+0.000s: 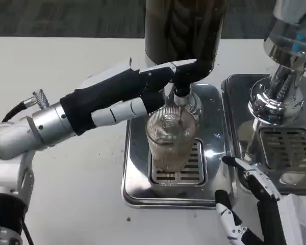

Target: Grasp the cup under the faucet to collect the drink, then remove the cup.

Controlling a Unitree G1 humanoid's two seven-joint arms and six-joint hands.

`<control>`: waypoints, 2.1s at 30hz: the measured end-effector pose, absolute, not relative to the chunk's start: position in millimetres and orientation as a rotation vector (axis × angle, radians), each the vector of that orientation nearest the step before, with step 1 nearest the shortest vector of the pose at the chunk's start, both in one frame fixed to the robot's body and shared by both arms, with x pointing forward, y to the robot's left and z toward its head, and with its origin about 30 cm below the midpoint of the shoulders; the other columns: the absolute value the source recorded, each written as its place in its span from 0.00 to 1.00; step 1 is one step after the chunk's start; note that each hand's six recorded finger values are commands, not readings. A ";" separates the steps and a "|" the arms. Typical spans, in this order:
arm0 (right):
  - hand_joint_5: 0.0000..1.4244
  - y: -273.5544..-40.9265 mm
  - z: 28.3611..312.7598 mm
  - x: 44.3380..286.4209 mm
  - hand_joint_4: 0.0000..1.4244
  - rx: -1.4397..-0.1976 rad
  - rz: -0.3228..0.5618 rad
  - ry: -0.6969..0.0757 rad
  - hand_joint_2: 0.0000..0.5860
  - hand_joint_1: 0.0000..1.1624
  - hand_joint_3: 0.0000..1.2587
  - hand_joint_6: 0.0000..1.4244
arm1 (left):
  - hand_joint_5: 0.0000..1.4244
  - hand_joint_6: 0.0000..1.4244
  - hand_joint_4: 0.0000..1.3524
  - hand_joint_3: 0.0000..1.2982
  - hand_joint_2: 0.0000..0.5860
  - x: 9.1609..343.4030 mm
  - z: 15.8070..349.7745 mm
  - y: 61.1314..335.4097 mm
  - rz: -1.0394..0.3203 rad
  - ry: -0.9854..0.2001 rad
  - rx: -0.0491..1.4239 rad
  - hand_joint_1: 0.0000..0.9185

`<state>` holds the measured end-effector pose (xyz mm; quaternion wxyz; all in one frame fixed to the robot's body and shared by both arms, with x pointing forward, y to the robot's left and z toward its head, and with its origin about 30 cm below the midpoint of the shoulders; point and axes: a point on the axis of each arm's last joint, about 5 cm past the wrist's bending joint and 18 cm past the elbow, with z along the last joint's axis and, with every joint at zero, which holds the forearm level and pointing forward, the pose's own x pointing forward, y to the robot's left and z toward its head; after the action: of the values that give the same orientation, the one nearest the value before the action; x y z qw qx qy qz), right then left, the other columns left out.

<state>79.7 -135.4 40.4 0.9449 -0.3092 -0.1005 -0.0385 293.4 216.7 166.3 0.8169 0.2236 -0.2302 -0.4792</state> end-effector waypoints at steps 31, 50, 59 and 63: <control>0.03 -149.8 56.5 109.6 0.02 -0.431 0.000 -0.180 0.39 0.52 0.03 0.12 | 0.05 0.02 0.01 0.10 0.29 288.1 164.5 219.3 -0.977 -0.549 0.664 0.00; 0.00 -158.8 61.3 136.9 0.00 -0.393 0.085 -0.142 0.38 0.54 0.00 0.09 | 0.05 0.02 0.01 0.10 0.29 286.5 166.2 220.0 -0.969 -0.571 0.719 0.00; 0.00 -160.2 63.0 148.6 0.00 -0.391 0.110 -0.138 0.39 0.53 0.00 0.09 | 0.05 0.02 0.01 0.10 0.29 286.2 166.3 220.0 -0.964 -0.574 0.723 0.00; 0.00 -159.2 63.9 155.7 0.00 -0.391 0.130 -0.144 0.38 0.53 0.00 0.09 | 0.05 0.02 0.01 0.10 0.29 286.1 166.8 220.9 -0.964 -0.572 0.728 0.00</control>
<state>155.7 -159.2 63.9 0.9762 -0.1941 -0.0716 0.0646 286.1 220.9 166.8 0.7847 0.3377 -0.2653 -0.4470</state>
